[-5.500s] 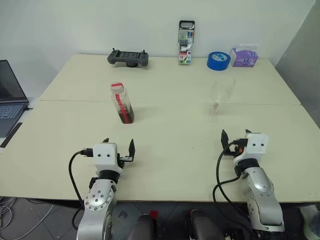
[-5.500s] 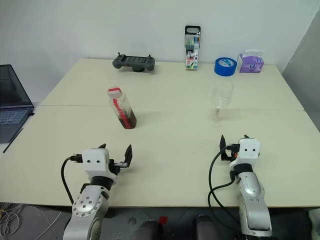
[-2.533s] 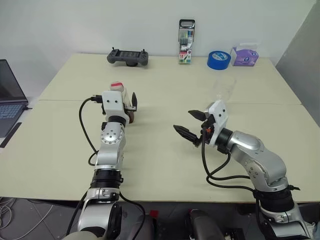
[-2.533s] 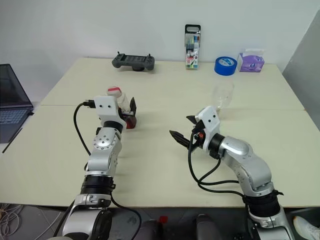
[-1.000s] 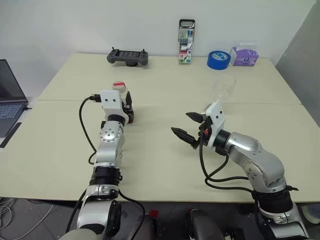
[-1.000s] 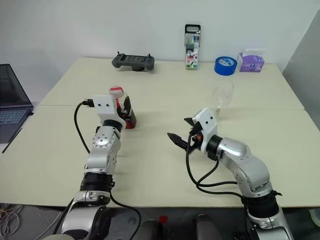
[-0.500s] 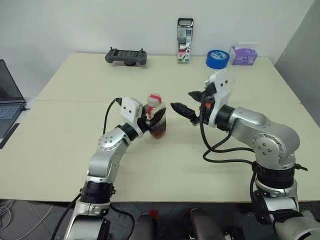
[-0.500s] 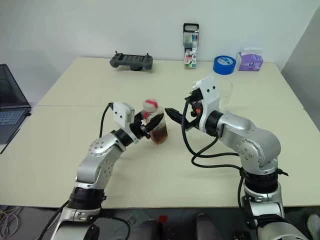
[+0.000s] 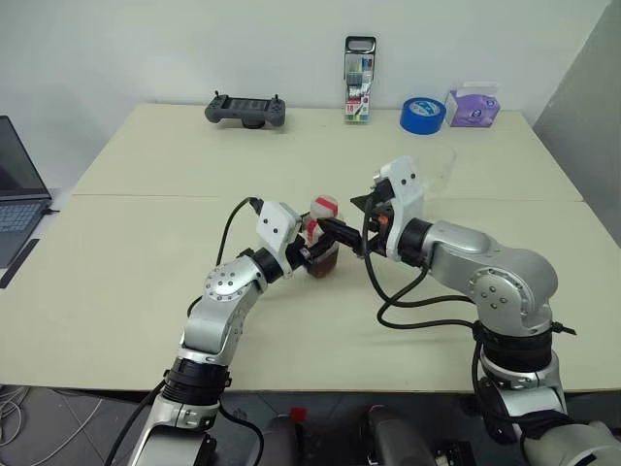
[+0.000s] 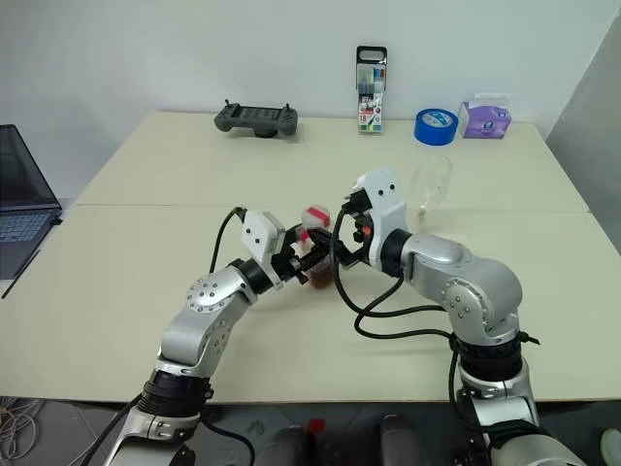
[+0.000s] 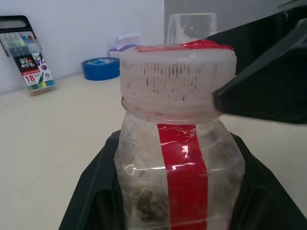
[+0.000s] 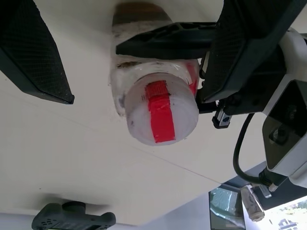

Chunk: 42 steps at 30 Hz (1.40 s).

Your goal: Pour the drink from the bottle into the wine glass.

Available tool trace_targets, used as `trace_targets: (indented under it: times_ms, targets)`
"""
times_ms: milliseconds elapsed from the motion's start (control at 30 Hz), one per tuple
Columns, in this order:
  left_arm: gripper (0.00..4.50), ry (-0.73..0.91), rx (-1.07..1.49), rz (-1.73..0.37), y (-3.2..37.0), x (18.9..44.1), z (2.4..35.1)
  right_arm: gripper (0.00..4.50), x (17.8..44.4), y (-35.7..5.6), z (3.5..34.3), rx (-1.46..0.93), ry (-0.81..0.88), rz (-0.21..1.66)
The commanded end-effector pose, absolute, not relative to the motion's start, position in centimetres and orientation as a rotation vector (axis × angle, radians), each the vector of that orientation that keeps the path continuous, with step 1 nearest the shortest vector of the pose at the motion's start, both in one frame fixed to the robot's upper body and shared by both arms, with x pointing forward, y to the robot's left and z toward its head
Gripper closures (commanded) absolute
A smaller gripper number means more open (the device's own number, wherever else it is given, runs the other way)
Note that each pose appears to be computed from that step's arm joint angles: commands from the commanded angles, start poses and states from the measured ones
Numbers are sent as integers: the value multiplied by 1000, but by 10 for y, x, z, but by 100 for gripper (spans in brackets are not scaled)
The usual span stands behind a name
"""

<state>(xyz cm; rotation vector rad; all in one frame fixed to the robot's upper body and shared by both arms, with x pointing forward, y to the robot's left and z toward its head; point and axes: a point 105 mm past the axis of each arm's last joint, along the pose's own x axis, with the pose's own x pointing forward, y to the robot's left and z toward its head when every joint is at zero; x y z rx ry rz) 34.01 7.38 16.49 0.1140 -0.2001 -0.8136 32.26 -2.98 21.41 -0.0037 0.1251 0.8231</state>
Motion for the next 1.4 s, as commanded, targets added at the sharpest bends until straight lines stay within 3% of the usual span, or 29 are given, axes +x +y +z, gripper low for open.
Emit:
trace_targets:
  times_ms: [33,133,200,433,600,700,833,900,967,1133,1333,1367,1400]
  targets:
    - [252,-292,125,-833,69,332,185,0,316,-25,231,-3,36,832]
    - [252,-289,122,-839,68,332,185,0,318,-25,234,12,20,810]
    - [252,-287,118,-842,68,332,184,38,322,-28,237,39,3,776]
    - [252,-274,103,-844,67,333,182,264,324,-30,234,53,7,760]
    - [252,-277,99,-861,65,332,185,266,325,-32,229,21,21,755]
    - [253,-290,59,-928,60,327,196,266,320,-34,237,-24,-11,848]
    - [253,-316,51,-1012,57,321,211,266,286,-37,240,-98,19,1184]
    - [254,-308,49,-1078,56,315,214,266,248,-46,234,-175,65,1450]
    - [254,-285,24,-1152,55,307,216,266,237,-54,235,-194,69,1550]
    - [254,-255,45,-1248,50,295,211,266,239,-57,237,-201,64,1606]
    - [254,-251,52,-1239,45,297,205,266,251,-58,248,-169,11,1531]
    - [254,-251,50,-1239,44,297,204,210,252,-57,252,-156,-7,1517]
    - [255,-252,51,-1240,44,296,203,190,251,-57,255,-150,-18,1510]
